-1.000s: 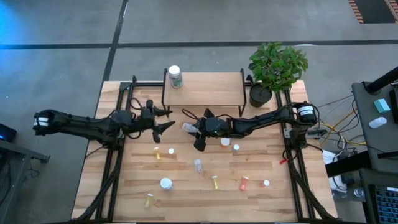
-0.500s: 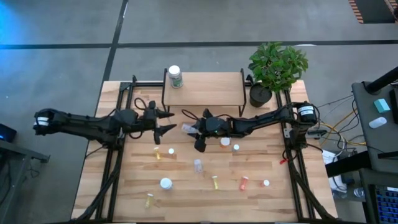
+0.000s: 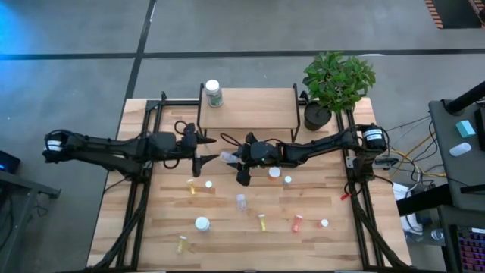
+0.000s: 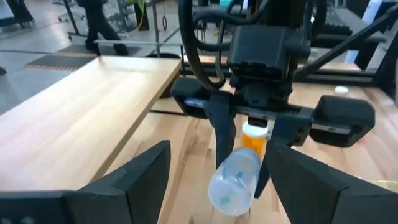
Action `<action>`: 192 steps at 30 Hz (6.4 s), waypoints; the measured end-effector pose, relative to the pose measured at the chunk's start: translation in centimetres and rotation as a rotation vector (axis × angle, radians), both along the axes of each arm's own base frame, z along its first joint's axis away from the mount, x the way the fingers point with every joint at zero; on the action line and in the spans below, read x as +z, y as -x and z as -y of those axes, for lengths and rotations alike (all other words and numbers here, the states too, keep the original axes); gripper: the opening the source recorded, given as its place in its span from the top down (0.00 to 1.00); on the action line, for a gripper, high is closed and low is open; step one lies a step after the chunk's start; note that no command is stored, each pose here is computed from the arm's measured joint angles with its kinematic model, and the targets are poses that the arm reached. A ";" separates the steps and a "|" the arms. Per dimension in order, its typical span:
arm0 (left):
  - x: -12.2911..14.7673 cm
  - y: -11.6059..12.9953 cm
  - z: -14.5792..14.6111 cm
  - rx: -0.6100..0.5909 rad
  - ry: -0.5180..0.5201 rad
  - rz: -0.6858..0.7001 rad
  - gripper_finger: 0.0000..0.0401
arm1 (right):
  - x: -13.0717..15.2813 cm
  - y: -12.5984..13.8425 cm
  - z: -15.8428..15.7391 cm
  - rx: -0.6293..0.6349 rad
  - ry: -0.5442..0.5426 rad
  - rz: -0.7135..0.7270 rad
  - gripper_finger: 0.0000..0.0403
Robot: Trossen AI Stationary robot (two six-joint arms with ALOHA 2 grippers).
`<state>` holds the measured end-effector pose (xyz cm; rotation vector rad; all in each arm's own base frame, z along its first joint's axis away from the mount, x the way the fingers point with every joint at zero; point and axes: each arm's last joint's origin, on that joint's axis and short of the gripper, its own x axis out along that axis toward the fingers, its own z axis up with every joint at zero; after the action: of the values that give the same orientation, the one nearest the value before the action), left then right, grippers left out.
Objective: Pick and place medicine bottles onto shelf by color
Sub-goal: Put the transparent pill bottle on the shelf
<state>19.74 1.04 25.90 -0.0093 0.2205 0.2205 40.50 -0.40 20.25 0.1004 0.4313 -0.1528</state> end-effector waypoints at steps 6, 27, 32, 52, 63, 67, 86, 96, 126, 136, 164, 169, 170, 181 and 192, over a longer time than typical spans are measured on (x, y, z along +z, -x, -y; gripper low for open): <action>-0.6 -1.1 0.0 -0.005 -0.006 -0.058 0.36 | 0.0 0.0 0.0 0.006 -0.002 0.000 0.66; -3.3 -3.6 0.1 -0.073 0.048 -0.192 0.44 | 0.0 0.0 -0.2 0.052 -0.020 0.002 0.64; -3.3 -3.6 0.1 -0.085 0.052 -0.193 0.57 | 0.0 0.0 -0.2 0.052 -0.019 0.002 0.65; -3.2 -3.6 0.2 -0.111 0.033 -0.195 0.65 | 0.0 0.0 -0.2 0.052 -0.020 0.002 0.63; -2.7 -3.4 0.2 -0.112 0.013 -0.177 0.65 | 0.4 0.0 -0.2 0.051 -0.020 0.016 0.63; -2.0 -2.9 0.2 -0.112 -0.002 -0.137 0.65 | 1.5 0.4 -0.2 0.052 -0.019 0.041 0.63; 0.5 0.7 0.0 -0.056 -0.084 0.185 0.66 | 3.4 2.2 0.3 0.057 0.047 0.187 0.26; -1.2 2.8 0.3 -0.129 -0.050 0.647 0.66 | 3.8 5.2 0.7 0.064 0.057 0.735 0.30; -2.5 -1.4 0.1 -0.134 -0.030 0.730 0.66 | 4.7 2.4 0.8 0.116 0.091 0.737 0.33; -3.2 -2.1 0.2 -0.152 0.005 0.700 0.65 | 4.9 2.3 0.8 0.113 0.081 0.746 0.33; -3.5 -2.1 0.2 -0.156 0.035 0.686 0.65 | 4.9 2.3 0.8 0.114 0.103 0.739 0.70; -3.7 -1.9 -0.1 -0.146 0.035 0.663 0.61 | 4.8 2.3 0.8 0.106 0.110 0.722 0.67; -3.8 -1.7 -0.2 -0.142 0.034 0.655 0.59 | 4.8 2.3 0.9 0.104 0.110 0.717 0.67; -2.5 1.2 -1.4 0.046 0.008 0.492 0.44 | 5.3 2.2 2.5 0.014 0.113 0.662 0.68; -1.6 5.2 -1.8 0.351 -0.025 0.300 0.44 | 8.5 -0.3 6.4 -0.186 0.186 0.257 0.68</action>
<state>14.56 2.89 24.33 -0.0558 -0.0852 0.5664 40.82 -6.80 28.73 -0.0231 0.1498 -0.3581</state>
